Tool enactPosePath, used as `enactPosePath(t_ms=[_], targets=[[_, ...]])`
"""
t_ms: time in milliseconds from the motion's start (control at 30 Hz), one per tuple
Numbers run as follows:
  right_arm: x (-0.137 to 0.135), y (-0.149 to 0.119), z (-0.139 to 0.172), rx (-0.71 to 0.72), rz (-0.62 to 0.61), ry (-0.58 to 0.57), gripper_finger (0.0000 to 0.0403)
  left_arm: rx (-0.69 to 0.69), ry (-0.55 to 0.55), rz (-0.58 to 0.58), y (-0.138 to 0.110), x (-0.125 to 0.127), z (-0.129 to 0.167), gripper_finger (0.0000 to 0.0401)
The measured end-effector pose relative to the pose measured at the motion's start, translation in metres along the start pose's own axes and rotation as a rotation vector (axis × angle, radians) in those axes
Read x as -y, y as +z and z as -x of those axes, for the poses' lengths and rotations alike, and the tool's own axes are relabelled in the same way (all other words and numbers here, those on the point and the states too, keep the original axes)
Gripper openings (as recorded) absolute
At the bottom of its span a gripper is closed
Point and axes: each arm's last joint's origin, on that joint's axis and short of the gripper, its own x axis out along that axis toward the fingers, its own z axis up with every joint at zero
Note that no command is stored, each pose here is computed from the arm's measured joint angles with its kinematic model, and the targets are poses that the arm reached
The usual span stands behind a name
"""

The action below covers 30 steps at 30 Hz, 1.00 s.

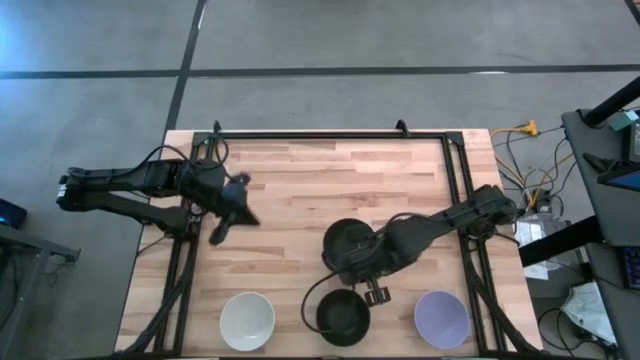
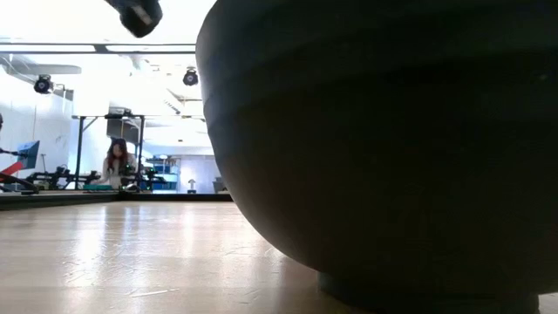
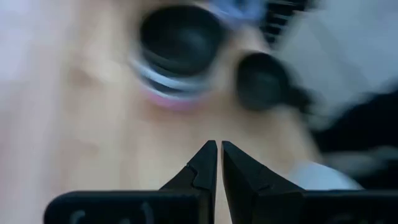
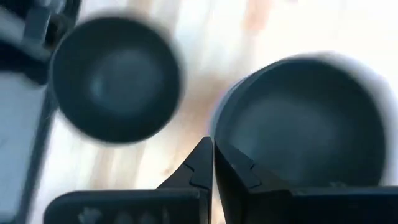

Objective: Nest bowls inside each other
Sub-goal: Stack the white bowl on top of the black bowl

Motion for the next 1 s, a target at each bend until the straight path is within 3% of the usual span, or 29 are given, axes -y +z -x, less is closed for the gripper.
enactPosePath(t_ms=[67, 200, 300, 533, 700, 800, 1000], targets=[[0.005, 0.001, 0.021, 0.084, -0.013, -0.126, 0.0009, -0.059, -0.158, 0.098, -0.004, 0.004, -0.001, 0.0008], [0.019, -0.003, 0.061, 0.241, -0.097, -0.484, 0.0009, -0.191, -0.459, 0.302, -0.016, 0.011, -0.012, 0.0008], [0.027, -0.014, 0.084, 0.326, -0.195, -0.641, 0.0009, -0.288, -0.628, 0.387, -0.026, 0.021, -0.019, 0.0008], [0.025, -0.063, 0.113, 0.392, -0.275, -0.624, 0.0009, -0.307, -0.777, 0.393, -0.03, 0.05, -0.035, 0.0008], [0.018, -0.103, 0.111, 0.479, -0.309, -0.566, 0.0009, -0.138, -0.839, 0.434, -0.021, 0.069, -0.058, 0.0008], [0.014, -0.119, 0.1, 0.583, -0.336, -0.513, 0.0009, -0.086, -0.828, 0.534, -0.019, 0.073, -0.074, 0.0009], [0.014, -0.144, 0.07, 0.775, -0.379, -0.441, 0.0009, -0.205, -0.751, 0.622, -0.025, 0.073, -0.109, 0.0042]])
